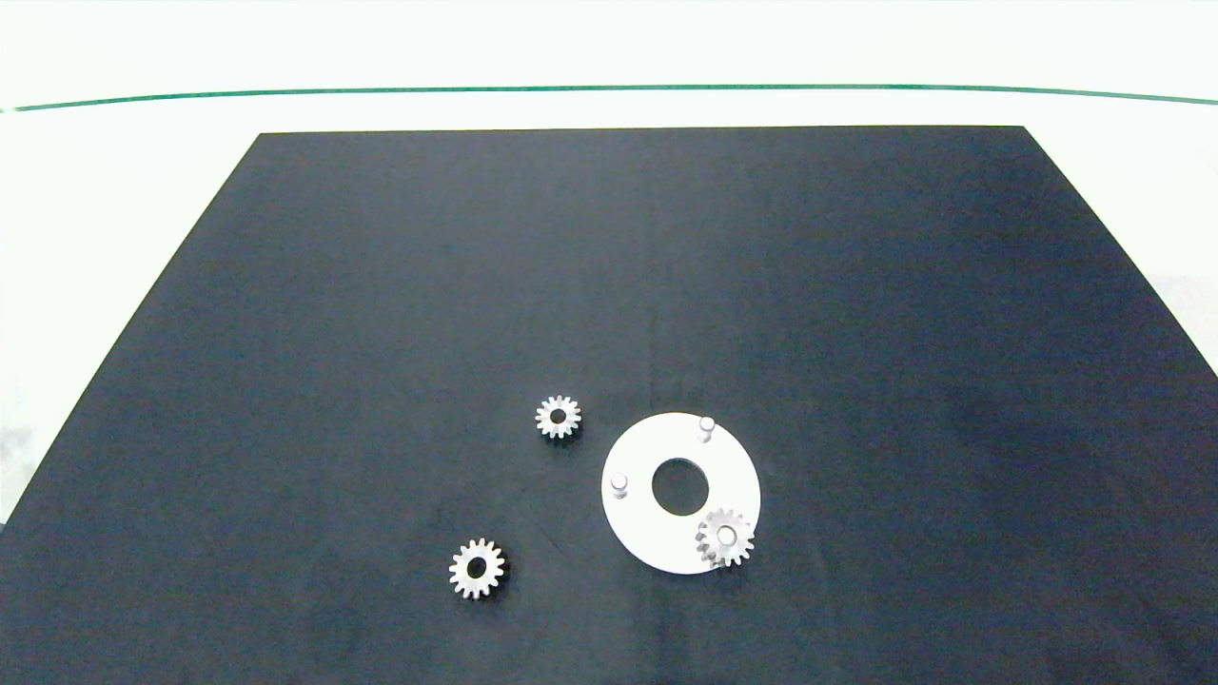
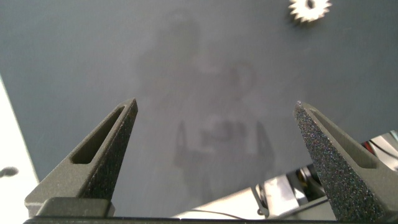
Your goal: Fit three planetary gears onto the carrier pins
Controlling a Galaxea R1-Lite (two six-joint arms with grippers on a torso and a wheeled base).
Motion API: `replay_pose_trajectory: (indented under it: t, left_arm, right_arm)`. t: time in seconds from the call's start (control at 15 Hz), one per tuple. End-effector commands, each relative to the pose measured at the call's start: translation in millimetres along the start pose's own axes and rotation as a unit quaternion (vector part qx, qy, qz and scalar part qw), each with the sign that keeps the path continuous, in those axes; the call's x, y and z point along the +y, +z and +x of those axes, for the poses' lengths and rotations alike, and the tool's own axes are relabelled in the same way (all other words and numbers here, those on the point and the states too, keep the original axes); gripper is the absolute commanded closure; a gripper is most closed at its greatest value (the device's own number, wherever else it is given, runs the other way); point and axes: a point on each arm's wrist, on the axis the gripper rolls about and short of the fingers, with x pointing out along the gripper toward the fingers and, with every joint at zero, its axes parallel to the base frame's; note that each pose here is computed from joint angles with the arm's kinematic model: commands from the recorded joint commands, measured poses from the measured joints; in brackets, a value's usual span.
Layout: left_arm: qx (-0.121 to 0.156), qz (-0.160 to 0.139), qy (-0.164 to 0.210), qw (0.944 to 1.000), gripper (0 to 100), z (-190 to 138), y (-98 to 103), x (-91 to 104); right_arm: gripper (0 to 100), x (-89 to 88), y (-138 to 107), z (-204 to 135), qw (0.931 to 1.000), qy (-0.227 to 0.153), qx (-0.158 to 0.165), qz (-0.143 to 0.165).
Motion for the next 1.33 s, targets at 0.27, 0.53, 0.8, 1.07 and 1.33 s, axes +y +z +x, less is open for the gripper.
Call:
replay_pose_trajectory:
  t: [0.27, 0.53, 0.8, 1.07, 1.33]
  left_arm:
    - [0.018, 0.053, -0.126, 0.9905, 0, 104, 19, -27.5]
    - [0.022, 0.07, -0.156, 0.9851, 0, 128, 23, -48.9]
    - [0.019, 0.097, -0.162, 0.9817, 0, 130, 27, -64.3]
    - [0.012, 0.095, -0.141, 0.9854, 0, 143, 31, -68.3]
    - [0.019, 0.098, -0.135, 0.9858, 0, 158, 30, -76.7]
  right_arm:
    - [0, 11.6, -61, -79, 0.9885, -0.135, -0.049, 0.047]
    - [0, 21.7, -72, -90, 0.9831, -0.167, -0.049, 0.055]
    - [0, 30.0, -88, -95, 0.9797, -0.183, -0.056, 0.06]
    - [0, 35.0, -94, -96, 0.9775, -0.194, -0.056, 0.063]
    - [0, 37.8, -94, -98, 0.975, -0.203, -0.061, 0.065]
